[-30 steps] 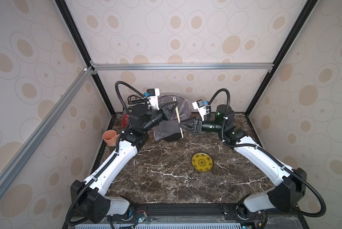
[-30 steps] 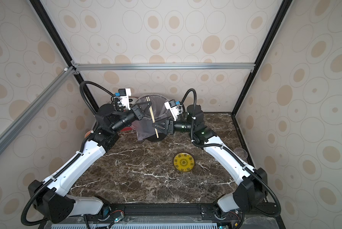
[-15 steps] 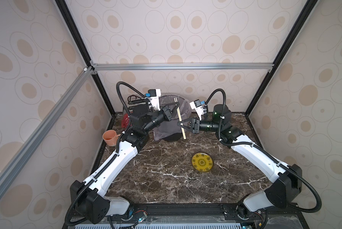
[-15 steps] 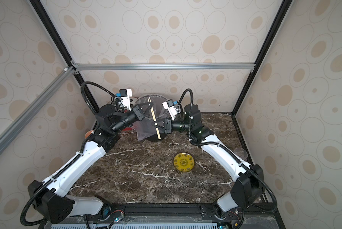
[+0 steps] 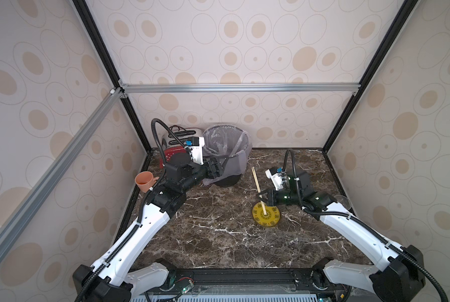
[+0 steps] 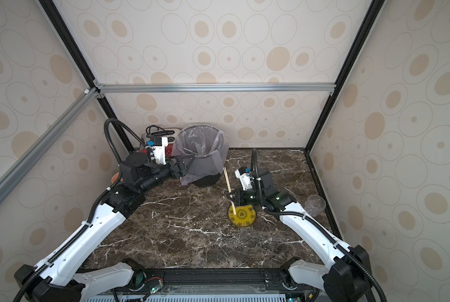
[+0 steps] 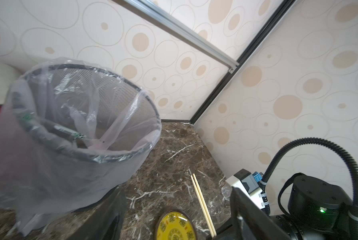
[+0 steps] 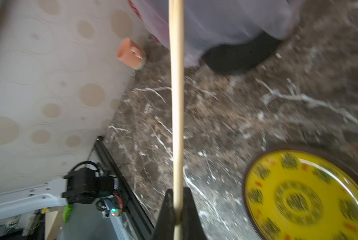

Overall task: Remove the packaging of disposable chopsticks
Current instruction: Place the disposable chopsticks on the plate.

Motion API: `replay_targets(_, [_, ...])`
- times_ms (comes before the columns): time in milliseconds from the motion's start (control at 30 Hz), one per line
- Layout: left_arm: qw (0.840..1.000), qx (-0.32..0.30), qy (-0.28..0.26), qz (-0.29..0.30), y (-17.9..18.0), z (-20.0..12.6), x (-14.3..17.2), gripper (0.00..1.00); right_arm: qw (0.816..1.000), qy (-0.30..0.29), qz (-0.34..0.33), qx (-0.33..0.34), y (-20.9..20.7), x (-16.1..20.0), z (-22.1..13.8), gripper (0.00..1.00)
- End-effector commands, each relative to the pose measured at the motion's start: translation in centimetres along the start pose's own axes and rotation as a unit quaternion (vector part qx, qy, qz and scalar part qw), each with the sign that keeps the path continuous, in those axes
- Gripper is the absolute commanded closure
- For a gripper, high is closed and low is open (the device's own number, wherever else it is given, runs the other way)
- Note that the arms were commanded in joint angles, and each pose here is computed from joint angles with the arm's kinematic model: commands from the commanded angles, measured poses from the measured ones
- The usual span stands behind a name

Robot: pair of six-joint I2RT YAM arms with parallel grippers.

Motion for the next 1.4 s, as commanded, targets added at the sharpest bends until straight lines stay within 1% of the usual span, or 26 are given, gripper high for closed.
replay_targets(0, [0.999,-0.018,0.035,0.038,0.8,-0.7,1.8,0.21,0.993,0.036,0.007,0.113,-4.0,3.0,0.3,1.00])
replay_targets(67, [0.998,-0.022,0.040,0.040,1.0,-0.9,2.3,0.21,0.989,0.045,0.012,0.142,-5.2,3.5,1.1,1.00])
replay_targets(133, [0.997,-0.046,0.042,0.040,1.7,-1.2,2.9,0.21,0.983,0.074,0.023,0.163,-6.0,3.7,2.0,1.00])
replay_targets(233, [0.995,-0.077,0.045,0.036,2.8,-1.6,3.8,0.22,0.980,0.097,0.037,0.170,-6.8,3.9,3.5,1.00])
replay_targets(433, [0.995,-0.086,0.053,0.024,3.8,-1.8,5.4,0.23,0.973,0.110,0.040,0.201,-8.5,4.1,5.3,1.00])
replay_targets(500, [0.994,-0.087,0.054,0.023,3.9,-1.8,5.6,0.23,0.973,0.111,0.038,0.201,-8.7,4.0,5.9,1.00])
replay_targets(633, [0.994,-0.083,0.060,0.024,4.0,-1.6,5.8,0.23,0.967,0.120,0.034,0.220,-9.5,3.7,7.0,1.00])
replay_targets(767, [0.994,-0.086,0.060,0.026,4.2,-1.5,5.7,0.23,0.964,0.131,0.033,0.229,-10.1,3.9,7.7,0.89])
replay_targets(833, [0.994,-0.089,0.061,0.024,4.4,-1.5,5.8,0.22,0.964,0.130,0.032,0.229,-10.1,3.7,7.8,0.83])
replay_targets(967, [0.994,-0.084,0.069,0.020,4.5,-1.1,6.0,0.22,0.962,0.133,0.027,0.239,-10.2,3.5,7.9,0.76])
replay_targets(1200, [0.993,-0.091,0.068,0.029,4.6,-1.4,5.5,0.22,0.959,0.133,0.021,0.249,-10.0,3.0,7.5,0.75])
replay_targets(1267, [0.990,-0.115,0.067,0.046,5.0,-2.2,5.3,0.22,0.958,0.114,0.008,0.261,-9.6,2.5,6.3,0.73])
replay_targets(1333, [0.983,-0.159,0.067,0.063,6.1,-3.2,5.6,0.20,0.959,0.074,-0.018,0.275,-8.9,1.7,4.3,0.70])
replay_targets(1367, [0.977,-0.190,0.067,0.076,6.9,-3.6,5.9,0.20,0.956,0.044,-0.031,0.289,-8.7,1.1,3.0,0.67])
Point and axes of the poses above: each gripper's point midway between its finger pads, its own z axis out along the fingers, its own y axis along the line the jaws close on, x = y × z, the point moved 7 cm from there along -z, back along the fingers, and after that the axes turned 5 degrees about z, right-handed, at the moved point
